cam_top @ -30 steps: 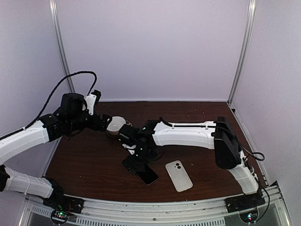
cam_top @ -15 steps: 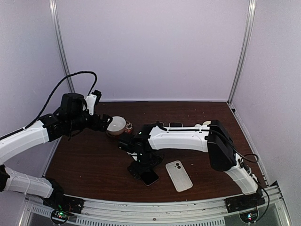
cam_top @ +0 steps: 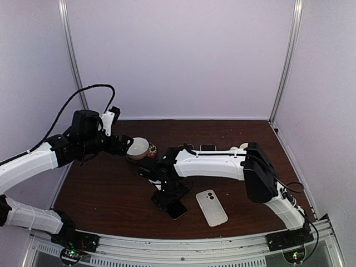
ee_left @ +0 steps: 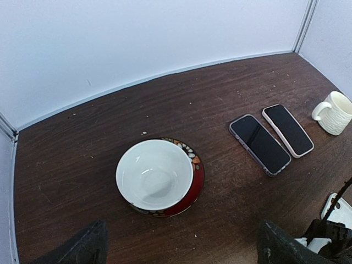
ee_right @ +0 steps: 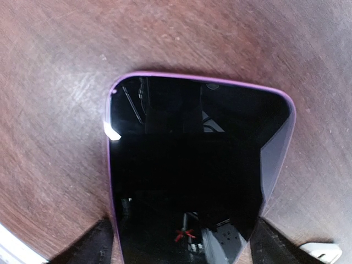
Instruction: Put the phone into the phone case
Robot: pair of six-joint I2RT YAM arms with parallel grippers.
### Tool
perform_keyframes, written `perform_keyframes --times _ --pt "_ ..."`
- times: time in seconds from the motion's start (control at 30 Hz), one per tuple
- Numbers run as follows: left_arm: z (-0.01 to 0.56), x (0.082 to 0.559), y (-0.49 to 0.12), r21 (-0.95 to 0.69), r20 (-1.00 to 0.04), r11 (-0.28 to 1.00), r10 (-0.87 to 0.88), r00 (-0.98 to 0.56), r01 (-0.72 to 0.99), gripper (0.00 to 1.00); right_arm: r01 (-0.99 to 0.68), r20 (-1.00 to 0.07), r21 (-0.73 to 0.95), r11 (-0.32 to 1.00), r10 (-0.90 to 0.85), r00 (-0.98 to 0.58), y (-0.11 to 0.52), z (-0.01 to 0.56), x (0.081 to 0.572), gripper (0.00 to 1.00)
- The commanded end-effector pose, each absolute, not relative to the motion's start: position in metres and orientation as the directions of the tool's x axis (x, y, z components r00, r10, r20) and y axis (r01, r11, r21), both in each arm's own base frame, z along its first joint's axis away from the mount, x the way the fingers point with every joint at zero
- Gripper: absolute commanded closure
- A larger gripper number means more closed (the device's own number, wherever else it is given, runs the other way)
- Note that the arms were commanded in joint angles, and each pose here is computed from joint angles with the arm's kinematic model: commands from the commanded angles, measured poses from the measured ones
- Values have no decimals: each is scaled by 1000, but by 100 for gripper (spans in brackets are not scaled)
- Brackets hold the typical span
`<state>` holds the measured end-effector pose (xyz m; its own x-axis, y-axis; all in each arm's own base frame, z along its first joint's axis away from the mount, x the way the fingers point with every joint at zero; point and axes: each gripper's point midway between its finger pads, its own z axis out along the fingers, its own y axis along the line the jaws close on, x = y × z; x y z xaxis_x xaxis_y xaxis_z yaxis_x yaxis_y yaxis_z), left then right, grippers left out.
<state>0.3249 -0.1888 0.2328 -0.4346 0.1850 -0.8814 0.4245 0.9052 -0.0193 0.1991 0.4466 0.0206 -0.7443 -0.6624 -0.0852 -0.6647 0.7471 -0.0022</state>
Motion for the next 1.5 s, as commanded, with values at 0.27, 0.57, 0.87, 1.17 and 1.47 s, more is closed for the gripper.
perform_keyframes --times 0.27,0.57,0.87,1.17,1.47 --pt "255 328 -194 -49 -908 897 144 -394 439 3 -671 -141 -18 741 -666 -732 450 27 210 47" --pt "251 330 -193 -44 -905 902 146 -400 430 3 -632 -430 19 775 -564 -705 446 114 228 62" --pt "250 330 -194 -49 -901 898 149 -408 437 3 -430 -496 -68 900 -404 -768 355 118 224 63" --pt "240 332 -199 -56 -886 894 161 -435 444 2 -280 -493 -11 960 -249 -834 306 88 200 67" --pt "236 334 -200 -54 -881 892 169 -442 449 2 -272 -485 -80 959 -276 -830 307 84 187 69"
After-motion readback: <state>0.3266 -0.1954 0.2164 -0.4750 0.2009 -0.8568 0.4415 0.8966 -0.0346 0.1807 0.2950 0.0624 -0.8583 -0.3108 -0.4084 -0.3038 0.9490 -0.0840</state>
